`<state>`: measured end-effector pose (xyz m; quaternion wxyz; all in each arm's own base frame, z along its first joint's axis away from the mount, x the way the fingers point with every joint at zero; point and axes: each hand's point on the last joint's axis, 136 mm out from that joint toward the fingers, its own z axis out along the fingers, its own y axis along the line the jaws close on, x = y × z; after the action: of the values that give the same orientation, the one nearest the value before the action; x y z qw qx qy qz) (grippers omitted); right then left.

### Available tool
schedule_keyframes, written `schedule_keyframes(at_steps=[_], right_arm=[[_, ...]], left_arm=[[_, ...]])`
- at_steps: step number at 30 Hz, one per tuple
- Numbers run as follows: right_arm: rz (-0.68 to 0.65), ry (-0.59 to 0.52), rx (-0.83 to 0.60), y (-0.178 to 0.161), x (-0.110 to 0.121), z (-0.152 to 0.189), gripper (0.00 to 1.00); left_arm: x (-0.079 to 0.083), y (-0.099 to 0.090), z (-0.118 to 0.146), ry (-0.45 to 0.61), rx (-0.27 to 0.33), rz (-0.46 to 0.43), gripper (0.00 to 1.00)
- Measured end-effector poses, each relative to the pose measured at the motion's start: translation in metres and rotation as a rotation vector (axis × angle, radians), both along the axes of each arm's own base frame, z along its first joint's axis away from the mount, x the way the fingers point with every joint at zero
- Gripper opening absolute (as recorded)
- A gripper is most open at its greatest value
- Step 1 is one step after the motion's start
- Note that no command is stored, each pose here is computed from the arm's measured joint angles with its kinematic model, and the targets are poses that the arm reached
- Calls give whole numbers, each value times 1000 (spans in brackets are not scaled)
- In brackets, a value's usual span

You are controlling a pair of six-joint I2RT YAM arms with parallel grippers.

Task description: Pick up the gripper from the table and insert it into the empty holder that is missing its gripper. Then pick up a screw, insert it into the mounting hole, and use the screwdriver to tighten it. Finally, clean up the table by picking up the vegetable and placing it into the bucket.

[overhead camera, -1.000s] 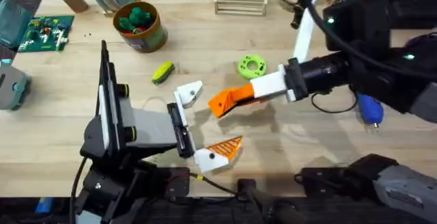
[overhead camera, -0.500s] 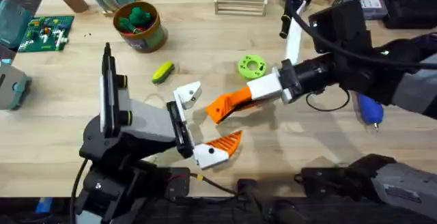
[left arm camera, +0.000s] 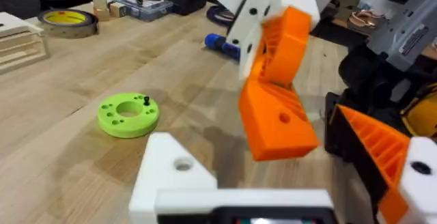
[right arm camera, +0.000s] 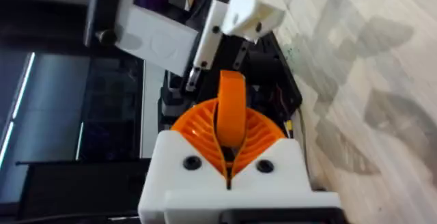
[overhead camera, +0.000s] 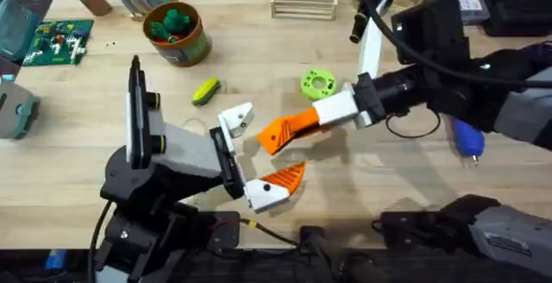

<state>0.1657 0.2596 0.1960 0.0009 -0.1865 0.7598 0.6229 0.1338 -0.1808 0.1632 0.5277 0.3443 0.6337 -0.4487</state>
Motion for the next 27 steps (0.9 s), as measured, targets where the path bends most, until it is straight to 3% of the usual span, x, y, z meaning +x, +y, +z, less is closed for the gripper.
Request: schedule_keyframes(at_steps=[27], right_arm=[[55,67,101,23,36,-22,7]], left_arm=[[-4,-1,0,-67,24,-25,993]])
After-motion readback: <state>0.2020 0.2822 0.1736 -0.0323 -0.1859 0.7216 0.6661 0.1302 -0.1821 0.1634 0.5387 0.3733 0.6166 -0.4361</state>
